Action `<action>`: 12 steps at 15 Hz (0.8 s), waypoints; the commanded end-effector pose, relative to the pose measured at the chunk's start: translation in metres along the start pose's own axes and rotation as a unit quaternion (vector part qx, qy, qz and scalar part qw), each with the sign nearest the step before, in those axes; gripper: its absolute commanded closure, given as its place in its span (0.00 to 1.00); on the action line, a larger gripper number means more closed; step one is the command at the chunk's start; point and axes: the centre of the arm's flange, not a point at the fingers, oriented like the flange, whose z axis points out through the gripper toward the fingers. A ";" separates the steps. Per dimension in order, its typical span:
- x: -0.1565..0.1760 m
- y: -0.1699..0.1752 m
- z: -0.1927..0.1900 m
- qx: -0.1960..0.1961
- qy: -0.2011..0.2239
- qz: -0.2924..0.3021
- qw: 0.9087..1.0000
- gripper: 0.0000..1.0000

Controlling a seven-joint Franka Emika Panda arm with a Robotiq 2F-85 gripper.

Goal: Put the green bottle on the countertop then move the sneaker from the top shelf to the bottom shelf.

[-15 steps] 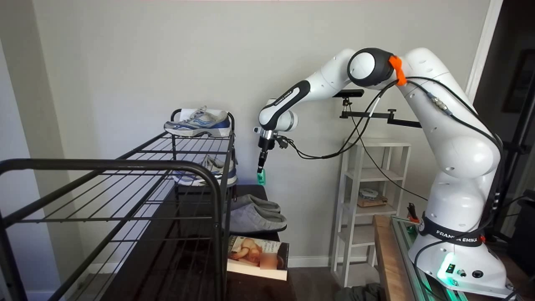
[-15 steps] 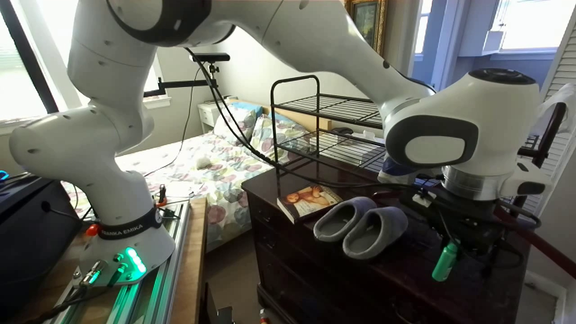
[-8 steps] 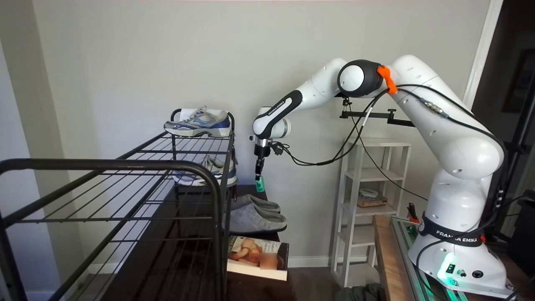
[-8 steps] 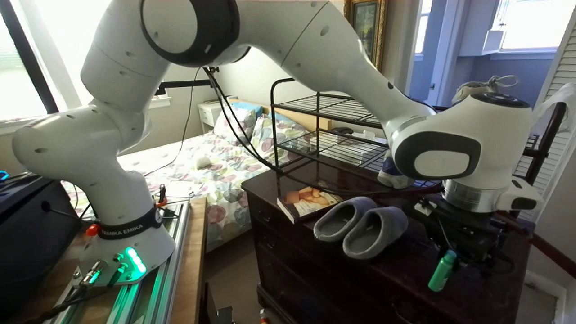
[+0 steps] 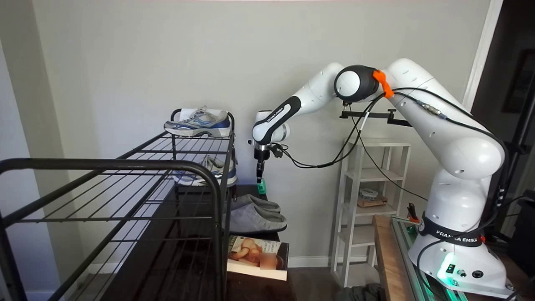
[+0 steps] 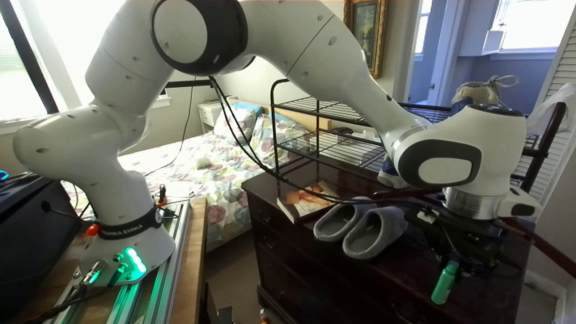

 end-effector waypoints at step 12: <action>0.015 -0.012 0.007 -0.058 0.020 -0.039 0.997 0.93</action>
